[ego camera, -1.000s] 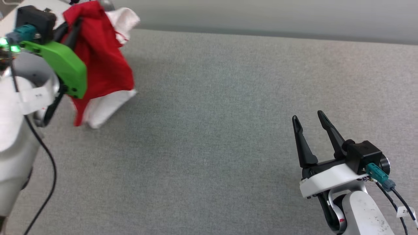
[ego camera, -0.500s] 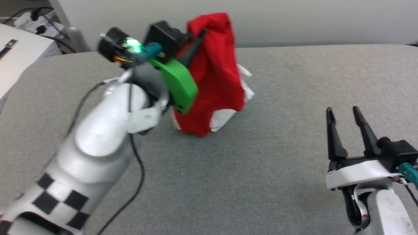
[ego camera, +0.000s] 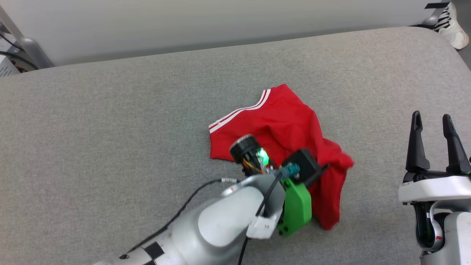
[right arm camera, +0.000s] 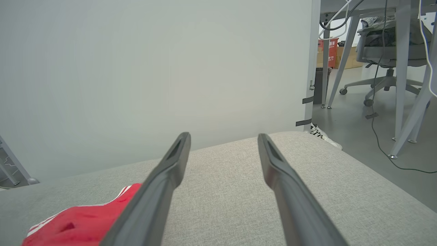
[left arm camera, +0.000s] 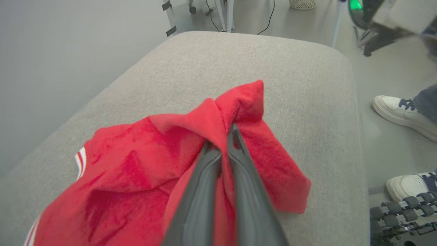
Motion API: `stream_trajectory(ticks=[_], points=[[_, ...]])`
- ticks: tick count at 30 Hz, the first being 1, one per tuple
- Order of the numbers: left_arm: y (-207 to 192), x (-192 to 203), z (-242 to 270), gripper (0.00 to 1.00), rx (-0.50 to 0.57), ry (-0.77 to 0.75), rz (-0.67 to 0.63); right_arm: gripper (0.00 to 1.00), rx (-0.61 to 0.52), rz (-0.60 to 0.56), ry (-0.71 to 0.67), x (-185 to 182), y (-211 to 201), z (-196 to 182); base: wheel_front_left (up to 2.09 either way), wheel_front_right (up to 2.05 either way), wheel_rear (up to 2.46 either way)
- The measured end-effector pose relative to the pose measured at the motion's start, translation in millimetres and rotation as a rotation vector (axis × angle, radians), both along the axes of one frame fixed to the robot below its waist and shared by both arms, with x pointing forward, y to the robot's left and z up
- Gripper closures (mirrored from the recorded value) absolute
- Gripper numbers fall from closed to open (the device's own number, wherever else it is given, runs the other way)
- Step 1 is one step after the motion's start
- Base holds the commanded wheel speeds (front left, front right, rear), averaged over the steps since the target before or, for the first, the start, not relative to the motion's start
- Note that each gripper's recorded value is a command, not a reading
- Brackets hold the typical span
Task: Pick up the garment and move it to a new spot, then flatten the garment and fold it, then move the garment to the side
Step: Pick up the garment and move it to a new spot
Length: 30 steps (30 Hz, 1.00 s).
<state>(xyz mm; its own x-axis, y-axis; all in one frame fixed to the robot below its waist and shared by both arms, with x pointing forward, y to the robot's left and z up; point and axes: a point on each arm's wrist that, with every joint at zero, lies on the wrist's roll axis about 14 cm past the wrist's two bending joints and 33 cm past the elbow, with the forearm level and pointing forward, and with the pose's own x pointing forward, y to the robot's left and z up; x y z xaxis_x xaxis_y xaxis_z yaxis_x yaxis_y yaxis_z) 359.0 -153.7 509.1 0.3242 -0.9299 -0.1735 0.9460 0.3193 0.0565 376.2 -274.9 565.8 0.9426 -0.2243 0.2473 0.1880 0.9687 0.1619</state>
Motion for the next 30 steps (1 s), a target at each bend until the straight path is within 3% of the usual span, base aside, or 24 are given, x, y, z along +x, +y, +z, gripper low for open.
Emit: stream_trajectory(ticks=[3,7,14,22,26,30], points=[[3.3,-12.5,-21.8,0.00,0.031,0.050,-0.014,0.00,-0.002,0.025,0.005,4.0,8.2,-1.7,0.00,0.00,0.00],[11.0,-9.9,-20.3,0.00,-0.013,0.074,0.023,0.00,-0.005,0.077,0.005,10.9,25.5,-1.9,0.00,0.00,0.00],[50.8,31.7,8.3,0.00,-0.124,0.019,0.242,0.00,-0.016,0.164,-0.005,17.6,55.9,1.2,0.00,0.00,0.00],[179.1,91.8,75.7,0.00,-0.254,-0.169,0.664,0.00,-0.042,0.270,-0.027,16.5,93.7,9.5,0.00,0.00,0.00],[245.9,78.6,92.7,0.00,-0.321,-0.236,0.844,0.00,-0.052,0.309,-0.044,11.9,107.4,15.1,0.00,0.00,0.00],[285.2,48.1,78.5,0.00,-0.337,-0.235,0.962,0.00,-0.055,0.338,-0.052,6.8,117.4,17.6,0.00,0.00,0.00]])
